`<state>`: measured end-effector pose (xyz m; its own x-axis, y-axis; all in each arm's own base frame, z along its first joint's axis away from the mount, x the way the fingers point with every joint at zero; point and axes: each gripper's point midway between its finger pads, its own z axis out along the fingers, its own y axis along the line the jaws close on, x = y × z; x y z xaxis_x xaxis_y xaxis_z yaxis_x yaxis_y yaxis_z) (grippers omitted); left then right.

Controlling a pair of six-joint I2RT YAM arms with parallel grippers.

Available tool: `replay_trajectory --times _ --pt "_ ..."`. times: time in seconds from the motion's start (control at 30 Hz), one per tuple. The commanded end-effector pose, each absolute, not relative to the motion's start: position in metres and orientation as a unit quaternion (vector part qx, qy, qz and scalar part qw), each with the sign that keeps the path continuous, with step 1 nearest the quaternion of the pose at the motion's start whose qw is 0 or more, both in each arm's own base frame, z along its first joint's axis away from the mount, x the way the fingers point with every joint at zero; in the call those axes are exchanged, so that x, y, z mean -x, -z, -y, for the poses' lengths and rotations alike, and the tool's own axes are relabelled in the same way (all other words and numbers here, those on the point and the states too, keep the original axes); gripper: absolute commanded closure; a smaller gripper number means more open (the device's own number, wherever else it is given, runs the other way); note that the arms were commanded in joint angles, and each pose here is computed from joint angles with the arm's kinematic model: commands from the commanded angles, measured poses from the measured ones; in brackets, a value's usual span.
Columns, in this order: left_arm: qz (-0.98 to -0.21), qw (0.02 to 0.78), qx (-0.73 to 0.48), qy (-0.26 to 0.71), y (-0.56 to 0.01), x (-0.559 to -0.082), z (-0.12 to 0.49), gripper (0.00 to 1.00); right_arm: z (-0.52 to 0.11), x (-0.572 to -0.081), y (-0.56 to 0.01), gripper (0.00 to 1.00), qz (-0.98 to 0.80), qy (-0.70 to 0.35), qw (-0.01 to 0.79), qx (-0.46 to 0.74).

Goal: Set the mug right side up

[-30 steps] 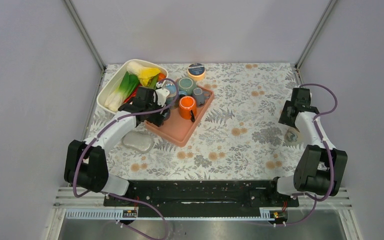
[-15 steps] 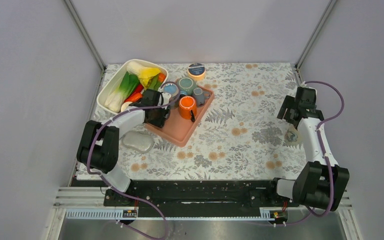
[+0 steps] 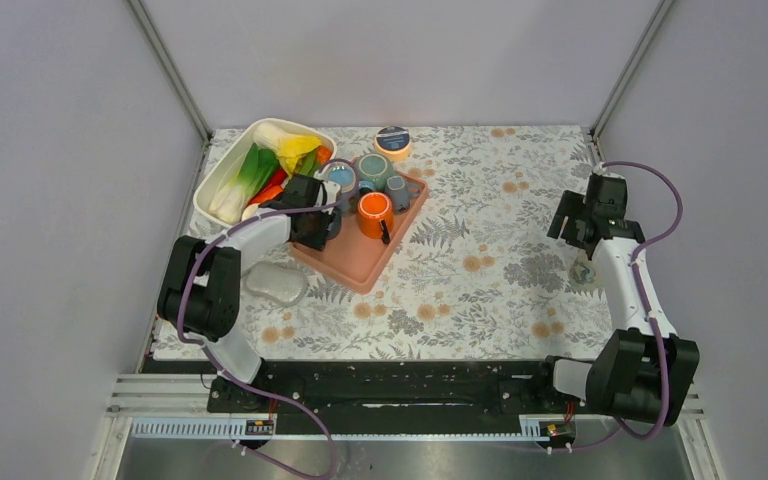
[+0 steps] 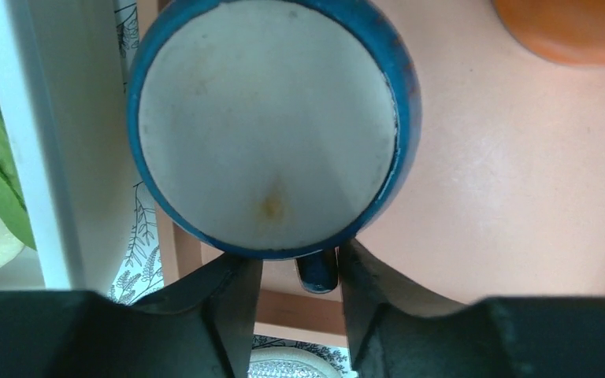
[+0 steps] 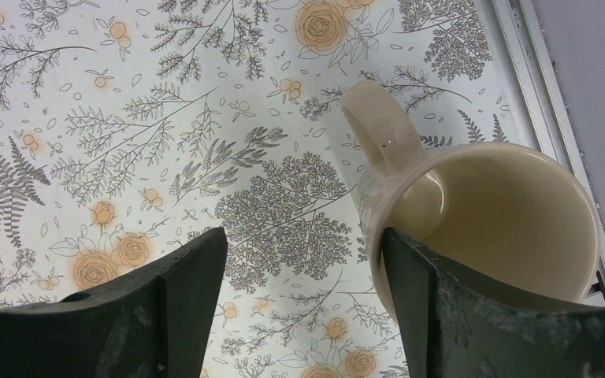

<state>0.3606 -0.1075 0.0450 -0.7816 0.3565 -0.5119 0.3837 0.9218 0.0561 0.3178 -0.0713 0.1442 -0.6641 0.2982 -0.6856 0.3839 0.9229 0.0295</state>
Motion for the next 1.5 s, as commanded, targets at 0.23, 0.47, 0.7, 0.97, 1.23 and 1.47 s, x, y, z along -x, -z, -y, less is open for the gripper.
replay_trajectory --times 0.23,0.47,0.7,0.97,1.23,1.47 --pt "-0.928 0.321 -0.174 0.073 -0.081 -0.385 0.118 1.0 0.049 -0.322 -0.166 0.19 -0.901 0.032 0.404 -0.154" --pt "-0.915 0.321 -0.181 0.168 -0.119 -0.354 0.125 1.0 -0.029 -0.324 -0.202 0.16 -0.891 -0.054 0.446 -0.057" --pt "-0.903 0.33 -0.201 0.188 -0.143 -0.338 0.127 1.0 -0.08 -0.315 -0.239 0.04 -0.867 -0.086 0.49 0.0" --pt "-0.842 0.387 -0.243 0.288 -0.229 -0.308 0.158 1.0 -0.176 -0.288 -0.275 0.01 -0.792 -0.306 0.526 0.06" --pt "-0.787 0.383 -0.275 0.398 -0.296 -0.284 0.195 1.0 -0.305 -0.249 -0.331 0.01 -0.667 -0.518 0.513 0.156" --pt "-0.75 0.355 -0.299 0.471 -0.318 -0.252 0.227 1.0 -0.354 -0.232 -0.365 0.01 -0.611 -0.586 0.497 0.189"
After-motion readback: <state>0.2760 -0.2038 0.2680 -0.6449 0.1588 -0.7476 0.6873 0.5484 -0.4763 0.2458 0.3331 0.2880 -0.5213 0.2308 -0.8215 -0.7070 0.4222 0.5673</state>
